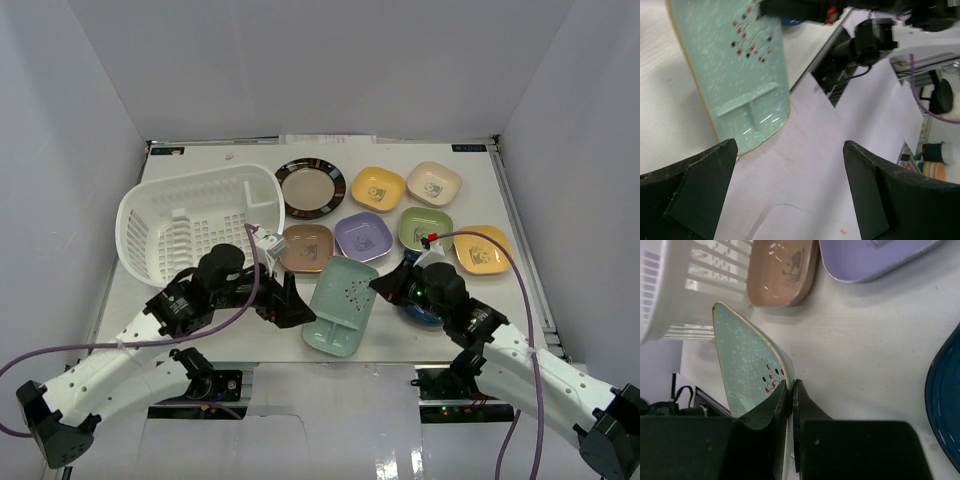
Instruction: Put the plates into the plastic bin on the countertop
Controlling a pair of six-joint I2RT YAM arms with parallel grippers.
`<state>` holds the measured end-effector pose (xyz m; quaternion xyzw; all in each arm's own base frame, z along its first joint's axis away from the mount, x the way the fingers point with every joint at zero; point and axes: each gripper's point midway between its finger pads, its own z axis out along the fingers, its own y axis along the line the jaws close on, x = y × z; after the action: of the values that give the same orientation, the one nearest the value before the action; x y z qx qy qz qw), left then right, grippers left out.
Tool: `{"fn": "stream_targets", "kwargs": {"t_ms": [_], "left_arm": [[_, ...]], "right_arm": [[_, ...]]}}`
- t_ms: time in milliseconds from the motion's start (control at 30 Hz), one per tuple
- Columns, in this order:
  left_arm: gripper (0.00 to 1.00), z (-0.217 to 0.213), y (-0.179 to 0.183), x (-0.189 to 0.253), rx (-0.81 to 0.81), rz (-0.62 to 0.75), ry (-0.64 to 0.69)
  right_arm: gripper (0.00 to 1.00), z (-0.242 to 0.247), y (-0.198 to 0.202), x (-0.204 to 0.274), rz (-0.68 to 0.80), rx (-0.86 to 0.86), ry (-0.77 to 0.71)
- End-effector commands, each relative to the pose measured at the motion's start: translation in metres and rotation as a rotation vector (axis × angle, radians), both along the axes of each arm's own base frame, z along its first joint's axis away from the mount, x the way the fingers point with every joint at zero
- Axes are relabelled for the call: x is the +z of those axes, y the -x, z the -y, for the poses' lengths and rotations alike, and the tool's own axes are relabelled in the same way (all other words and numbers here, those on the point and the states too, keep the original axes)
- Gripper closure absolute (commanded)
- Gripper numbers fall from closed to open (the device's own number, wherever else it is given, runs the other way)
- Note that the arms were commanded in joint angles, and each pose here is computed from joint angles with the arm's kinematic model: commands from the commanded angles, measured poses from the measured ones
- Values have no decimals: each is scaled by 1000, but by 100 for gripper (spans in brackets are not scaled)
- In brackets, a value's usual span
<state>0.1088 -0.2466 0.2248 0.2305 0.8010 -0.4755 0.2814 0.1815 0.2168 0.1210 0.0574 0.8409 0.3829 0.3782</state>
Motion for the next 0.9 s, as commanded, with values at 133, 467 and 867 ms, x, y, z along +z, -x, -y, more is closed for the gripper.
{"fn": "stream_targets", "kwargs": {"t_ms": [133, 467, 867], "left_arm": [[2, -7, -32, -50, 219, 21, -198], [24, 19, -37, -67, 165, 7, -137], [91, 38, -27, -40, 97, 2, 32]], "right_arm": [[92, -15, -12, 107, 126, 186, -240], [92, -20, -1, 126, 128, 293, -297], [92, -25, 7, 116, 87, 359, -352]]}}
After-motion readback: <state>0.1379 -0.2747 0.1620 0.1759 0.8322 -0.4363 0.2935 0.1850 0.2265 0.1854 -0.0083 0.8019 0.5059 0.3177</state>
